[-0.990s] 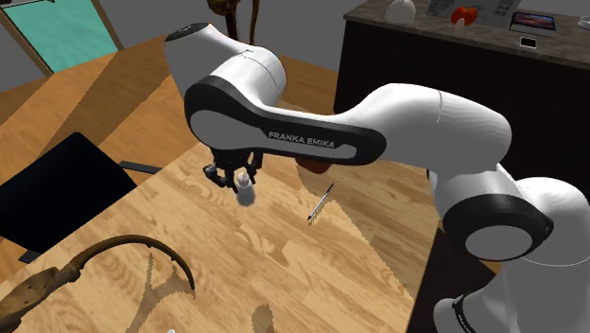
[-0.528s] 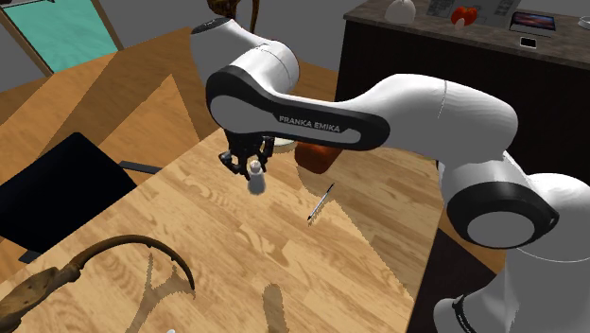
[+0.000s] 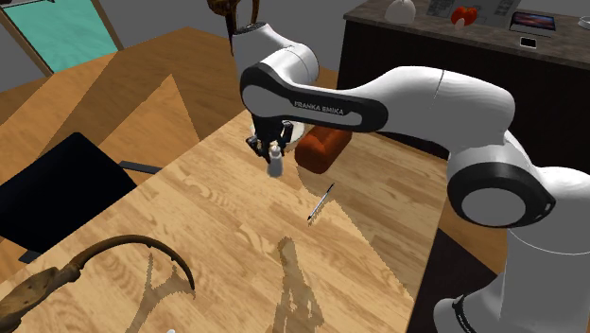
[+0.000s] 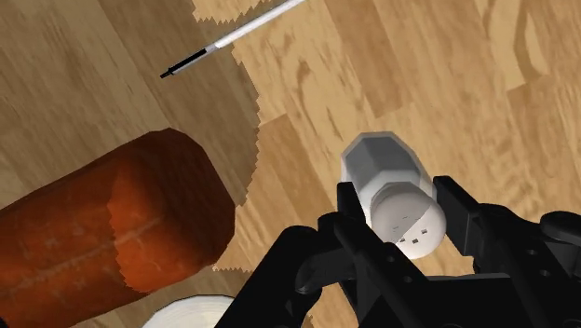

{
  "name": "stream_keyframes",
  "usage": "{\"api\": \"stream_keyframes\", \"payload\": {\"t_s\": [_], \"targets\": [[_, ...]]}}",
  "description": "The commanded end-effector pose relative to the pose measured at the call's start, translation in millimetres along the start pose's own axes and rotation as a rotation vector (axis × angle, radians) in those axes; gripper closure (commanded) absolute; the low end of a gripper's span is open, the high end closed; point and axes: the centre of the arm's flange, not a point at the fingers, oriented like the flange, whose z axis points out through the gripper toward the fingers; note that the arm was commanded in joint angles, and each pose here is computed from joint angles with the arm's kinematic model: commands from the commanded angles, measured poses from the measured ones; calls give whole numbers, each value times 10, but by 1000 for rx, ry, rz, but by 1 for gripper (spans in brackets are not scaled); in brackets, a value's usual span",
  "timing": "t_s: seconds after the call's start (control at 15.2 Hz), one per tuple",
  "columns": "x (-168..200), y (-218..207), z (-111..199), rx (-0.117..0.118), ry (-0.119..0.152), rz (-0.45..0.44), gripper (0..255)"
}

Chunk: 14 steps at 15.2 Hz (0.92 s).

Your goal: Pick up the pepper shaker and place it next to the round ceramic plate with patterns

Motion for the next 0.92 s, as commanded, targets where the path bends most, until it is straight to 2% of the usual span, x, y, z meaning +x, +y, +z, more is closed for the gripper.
{"api": "stream_keyframes", "payload": {"t_s": [0.0,0.53,0.86], "targets": [[127,198,85,0,0,-1,255],[683,1087,429,0,0,-1,255],[706,1075,692,0,0,-1,255]]}}
